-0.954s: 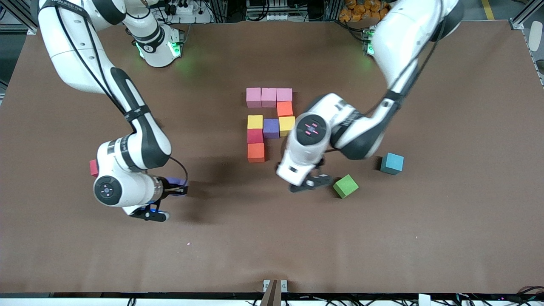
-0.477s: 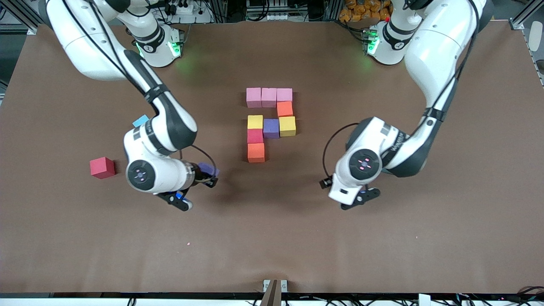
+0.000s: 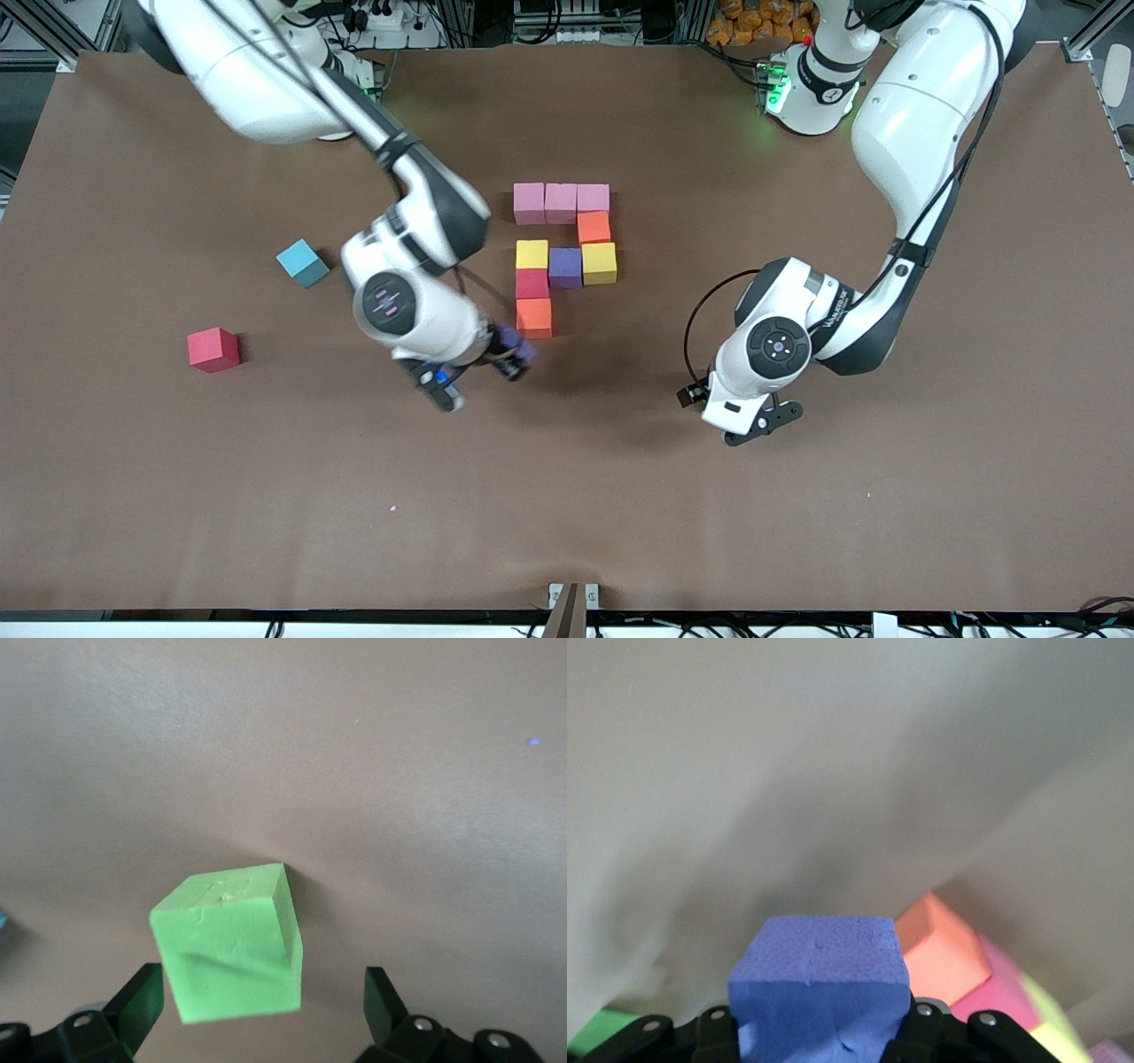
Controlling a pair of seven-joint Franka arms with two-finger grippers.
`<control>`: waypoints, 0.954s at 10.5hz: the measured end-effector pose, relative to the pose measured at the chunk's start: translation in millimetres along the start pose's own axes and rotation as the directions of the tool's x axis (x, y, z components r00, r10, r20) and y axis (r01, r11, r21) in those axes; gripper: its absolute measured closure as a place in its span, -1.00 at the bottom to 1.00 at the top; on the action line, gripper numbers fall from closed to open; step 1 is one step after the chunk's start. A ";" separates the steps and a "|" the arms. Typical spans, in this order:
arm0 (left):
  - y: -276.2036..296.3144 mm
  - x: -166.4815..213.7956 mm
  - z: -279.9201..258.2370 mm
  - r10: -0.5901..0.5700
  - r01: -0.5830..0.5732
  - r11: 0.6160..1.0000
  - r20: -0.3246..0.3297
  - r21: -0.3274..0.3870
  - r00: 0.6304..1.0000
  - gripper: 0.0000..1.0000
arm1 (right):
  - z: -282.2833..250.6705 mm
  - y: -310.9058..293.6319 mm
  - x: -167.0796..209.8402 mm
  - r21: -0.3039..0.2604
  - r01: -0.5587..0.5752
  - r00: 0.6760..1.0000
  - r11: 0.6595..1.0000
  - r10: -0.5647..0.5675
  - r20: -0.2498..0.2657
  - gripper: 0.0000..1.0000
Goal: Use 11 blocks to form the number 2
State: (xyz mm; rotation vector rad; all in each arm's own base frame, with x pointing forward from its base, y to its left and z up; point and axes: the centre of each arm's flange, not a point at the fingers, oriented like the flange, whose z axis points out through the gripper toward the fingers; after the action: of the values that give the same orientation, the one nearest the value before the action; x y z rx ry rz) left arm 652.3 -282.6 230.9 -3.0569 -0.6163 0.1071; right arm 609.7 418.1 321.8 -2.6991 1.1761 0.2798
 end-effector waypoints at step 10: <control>-21.0 6.6 9.4 -0.020 0.020 1.000 0.003 0.003 1.000 -1.00 | 64.5 -3.3 -90.3 -0.059 -0.312 0.950 0.948 0.310 -0.044 -0.11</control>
State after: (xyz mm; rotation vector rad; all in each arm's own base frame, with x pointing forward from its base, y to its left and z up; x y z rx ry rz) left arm 649.6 -260.6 221.8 -3.0475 -0.6455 0.1117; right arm 545.4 499.3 281.8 -2.5711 1.6324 0.3212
